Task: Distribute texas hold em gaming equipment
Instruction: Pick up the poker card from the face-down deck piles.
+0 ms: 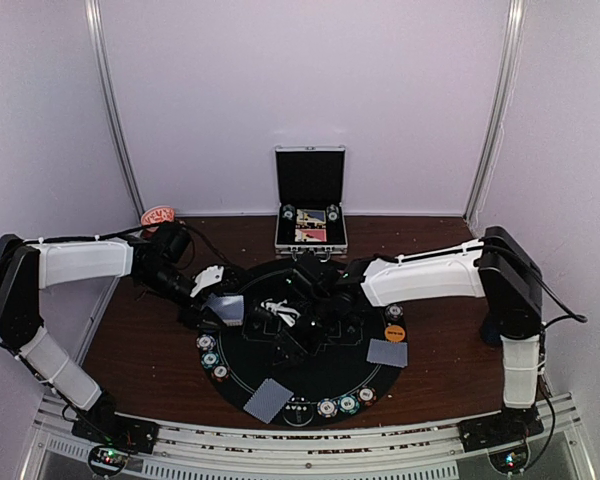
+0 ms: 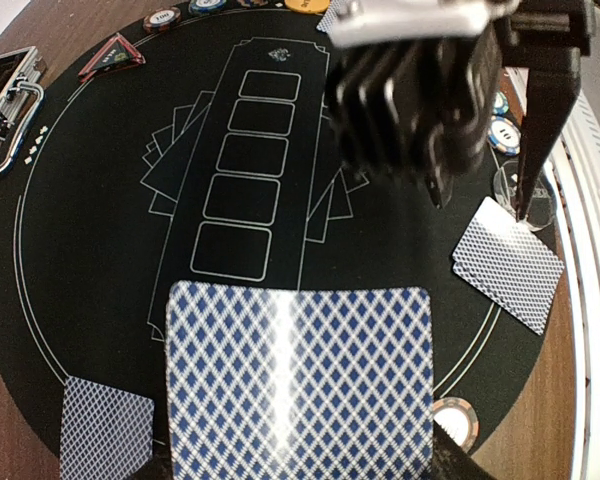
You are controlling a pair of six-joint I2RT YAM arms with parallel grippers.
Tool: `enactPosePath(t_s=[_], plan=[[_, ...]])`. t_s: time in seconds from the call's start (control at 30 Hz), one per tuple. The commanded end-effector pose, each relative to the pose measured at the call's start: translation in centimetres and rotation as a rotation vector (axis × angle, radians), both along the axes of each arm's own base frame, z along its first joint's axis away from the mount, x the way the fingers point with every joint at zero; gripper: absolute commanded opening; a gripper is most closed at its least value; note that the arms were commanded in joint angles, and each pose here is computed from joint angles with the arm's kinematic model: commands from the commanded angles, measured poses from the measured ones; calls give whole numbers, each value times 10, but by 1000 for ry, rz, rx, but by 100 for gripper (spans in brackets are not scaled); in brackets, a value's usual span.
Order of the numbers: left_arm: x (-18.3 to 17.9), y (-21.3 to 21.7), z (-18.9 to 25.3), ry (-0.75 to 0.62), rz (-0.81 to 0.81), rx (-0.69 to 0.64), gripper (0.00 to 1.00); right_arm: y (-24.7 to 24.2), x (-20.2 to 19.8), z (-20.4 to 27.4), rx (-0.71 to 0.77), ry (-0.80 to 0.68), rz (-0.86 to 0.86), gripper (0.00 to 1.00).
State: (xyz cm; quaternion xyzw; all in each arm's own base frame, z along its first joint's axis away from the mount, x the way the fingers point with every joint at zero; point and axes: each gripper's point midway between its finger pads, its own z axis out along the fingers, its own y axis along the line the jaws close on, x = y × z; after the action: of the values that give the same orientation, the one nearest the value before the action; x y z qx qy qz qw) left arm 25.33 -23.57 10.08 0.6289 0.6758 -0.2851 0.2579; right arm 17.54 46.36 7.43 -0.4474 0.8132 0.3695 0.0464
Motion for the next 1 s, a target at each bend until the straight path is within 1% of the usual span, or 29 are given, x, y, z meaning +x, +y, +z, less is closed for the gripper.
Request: enactPosePath(t_s=[0.0, 0.17, 0.33, 0.43, 0.57, 0.7, 0.97], plan=[[5, -2, 13, -49, -5, -31, 59, 0, 26, 39, 99, -79, -118, 45], [5, -2, 11, -45, -4, -28, 59, 7, 39, 70, 241, -101, -228, 47], [5, -2, 11, -44, -4, -28, 59, 19, 56, 87, 355, -100, -339, 48], [5, -2, 11, -46, -5, -28, 59, 27, 68, 90, 412, -69, -420, 52], [4, -2, 11, -46, -6, -27, 59, 39, 80, 93, 481, -8, -503, 52], [4, -2, 12, -48, -6, -32, 59, 50, 91, 88, 500, 29, -548, 52], [3, -2, 13, -50, -11, -34, 59, 68, 98, 72, 491, 71, -552, 54]])
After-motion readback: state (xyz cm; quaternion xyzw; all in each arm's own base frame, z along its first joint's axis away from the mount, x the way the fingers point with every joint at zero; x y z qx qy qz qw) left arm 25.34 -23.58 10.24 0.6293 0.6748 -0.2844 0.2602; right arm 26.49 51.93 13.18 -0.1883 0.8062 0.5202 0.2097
